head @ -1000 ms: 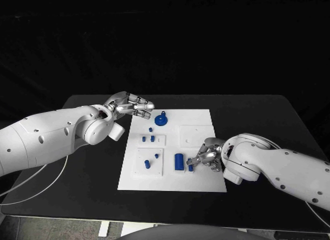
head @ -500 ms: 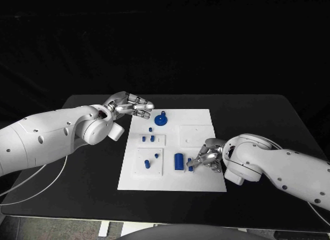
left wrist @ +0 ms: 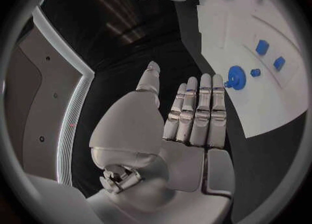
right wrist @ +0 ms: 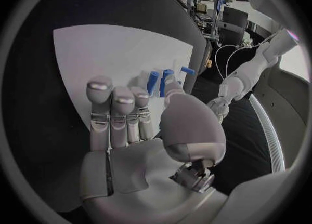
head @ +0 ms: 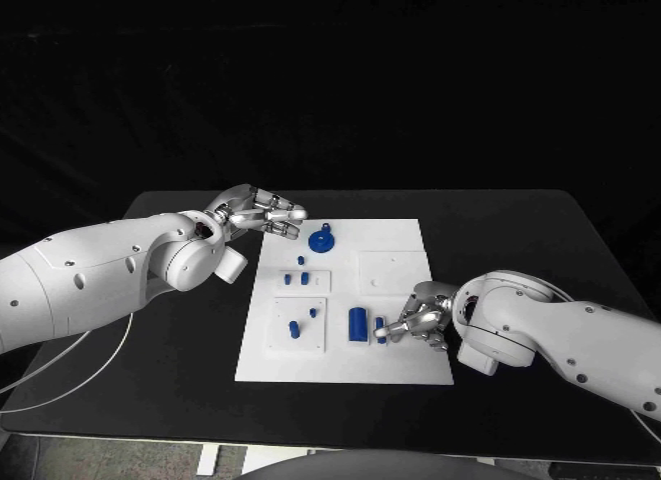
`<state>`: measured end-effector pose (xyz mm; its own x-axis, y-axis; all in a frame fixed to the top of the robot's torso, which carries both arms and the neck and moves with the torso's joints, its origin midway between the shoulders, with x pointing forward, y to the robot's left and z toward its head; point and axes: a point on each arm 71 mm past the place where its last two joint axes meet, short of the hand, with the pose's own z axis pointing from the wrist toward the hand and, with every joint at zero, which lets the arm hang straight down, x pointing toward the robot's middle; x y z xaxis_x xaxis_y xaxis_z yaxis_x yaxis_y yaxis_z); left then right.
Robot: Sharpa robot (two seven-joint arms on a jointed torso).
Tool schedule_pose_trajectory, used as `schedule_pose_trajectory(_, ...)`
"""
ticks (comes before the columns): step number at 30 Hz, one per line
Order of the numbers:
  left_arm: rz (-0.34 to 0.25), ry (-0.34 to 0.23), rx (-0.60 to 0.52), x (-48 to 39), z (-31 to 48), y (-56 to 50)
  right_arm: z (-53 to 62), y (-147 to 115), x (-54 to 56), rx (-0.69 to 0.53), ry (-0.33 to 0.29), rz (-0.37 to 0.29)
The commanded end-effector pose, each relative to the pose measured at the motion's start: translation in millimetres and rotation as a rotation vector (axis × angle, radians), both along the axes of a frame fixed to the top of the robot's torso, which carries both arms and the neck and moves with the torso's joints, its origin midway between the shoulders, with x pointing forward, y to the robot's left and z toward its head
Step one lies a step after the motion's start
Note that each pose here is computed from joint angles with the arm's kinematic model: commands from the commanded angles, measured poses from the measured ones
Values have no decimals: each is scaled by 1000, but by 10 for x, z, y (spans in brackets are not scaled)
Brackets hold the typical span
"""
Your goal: Assemble the parts on the task board
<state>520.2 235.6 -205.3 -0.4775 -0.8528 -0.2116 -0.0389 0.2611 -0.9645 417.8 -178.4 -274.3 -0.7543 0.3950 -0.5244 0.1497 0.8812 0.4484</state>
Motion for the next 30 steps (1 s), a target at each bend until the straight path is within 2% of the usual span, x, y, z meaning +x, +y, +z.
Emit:
schedule_pose_trajectory(1, -14, -1, -3, -5, 6, -14, -19, 17, -35, 7, 26, 49)
schedule_pose_trajectory(13, -14, -1, -1, -4, 4, -12, -36, 9, -42, 3, 27, 45)
schedule_pose_trajectory(30, -14, 0, 0, 0, 0, -14, -74, 13, 39, -33, -5, -18)
